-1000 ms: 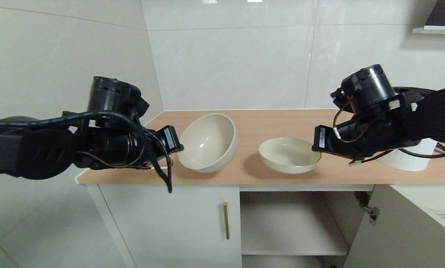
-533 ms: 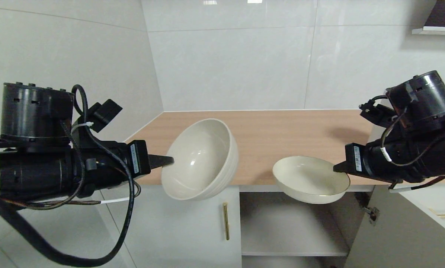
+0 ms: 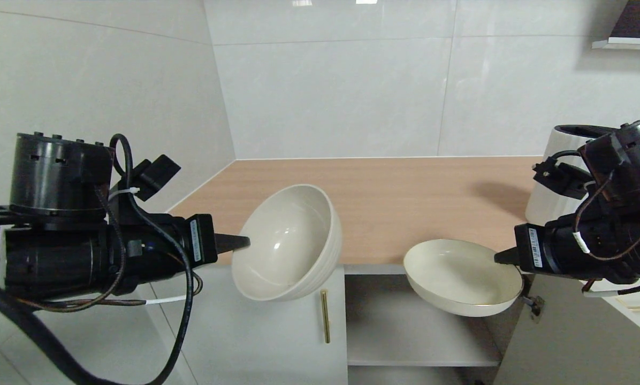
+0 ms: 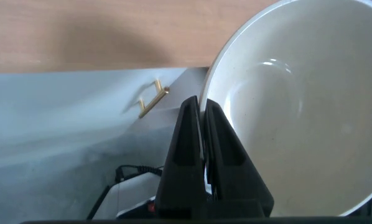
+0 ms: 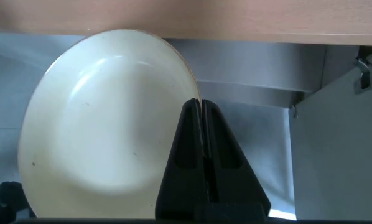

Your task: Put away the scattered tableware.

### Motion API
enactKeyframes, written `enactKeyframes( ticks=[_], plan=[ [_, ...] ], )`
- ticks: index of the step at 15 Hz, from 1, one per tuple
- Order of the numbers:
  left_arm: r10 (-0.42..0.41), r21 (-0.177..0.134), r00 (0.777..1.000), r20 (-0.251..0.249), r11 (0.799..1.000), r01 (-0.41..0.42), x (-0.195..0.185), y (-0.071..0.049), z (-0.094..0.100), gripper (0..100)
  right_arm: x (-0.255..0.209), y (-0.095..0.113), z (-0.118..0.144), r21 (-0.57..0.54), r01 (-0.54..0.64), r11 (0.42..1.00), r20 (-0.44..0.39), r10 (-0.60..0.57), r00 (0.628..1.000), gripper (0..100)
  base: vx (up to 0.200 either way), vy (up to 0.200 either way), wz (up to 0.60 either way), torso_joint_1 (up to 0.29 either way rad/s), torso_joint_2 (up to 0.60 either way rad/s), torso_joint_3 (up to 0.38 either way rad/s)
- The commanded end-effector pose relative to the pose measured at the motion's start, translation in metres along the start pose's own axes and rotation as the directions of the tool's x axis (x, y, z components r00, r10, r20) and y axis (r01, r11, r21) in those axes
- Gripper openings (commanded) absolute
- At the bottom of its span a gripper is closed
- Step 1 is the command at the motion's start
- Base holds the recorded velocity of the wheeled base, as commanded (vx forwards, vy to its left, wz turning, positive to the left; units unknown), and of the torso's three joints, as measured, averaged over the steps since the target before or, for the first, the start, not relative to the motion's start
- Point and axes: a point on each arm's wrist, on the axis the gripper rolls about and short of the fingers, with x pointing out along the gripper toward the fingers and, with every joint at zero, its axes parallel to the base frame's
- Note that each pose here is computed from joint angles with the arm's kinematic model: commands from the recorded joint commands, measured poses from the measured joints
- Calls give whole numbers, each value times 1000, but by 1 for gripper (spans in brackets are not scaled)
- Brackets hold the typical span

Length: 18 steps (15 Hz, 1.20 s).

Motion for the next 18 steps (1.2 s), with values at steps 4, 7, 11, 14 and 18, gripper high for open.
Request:
enactKeyframes(
  ticks=[4,7,11,14,18],
  plan=[
    [2,0,1000,-15,1000,-2,4,0,-2,0,7,0,-1,-2,10,1000,-20,-10,1000,0,0,0,0,0,0,0],
    [0,1,1000,-16,1000,0,5,0,-2,0,17,0,-2,-3,23,1000,-48,-23,999,0,0,0,0,0,0,0],
    [3,13,1000,-22,1000,-2,5,0,-3,0,27,-1,-5,-7,38,999,-80,-39,996,0,0,0,0,-8,15,13],
    [3,13,1000,-22,1000,-2,5,0,-3,0,31,-1,-5,-8,43,999,-89,-43,995,0,0,0,0,-129,338,199],
    [3,13,1000,-23,1000,-3,5,1,-3,0,34,-1,-7,-10,47,999,-102,-48,994,0,0,0,0,-167,456,284]
  ],
)
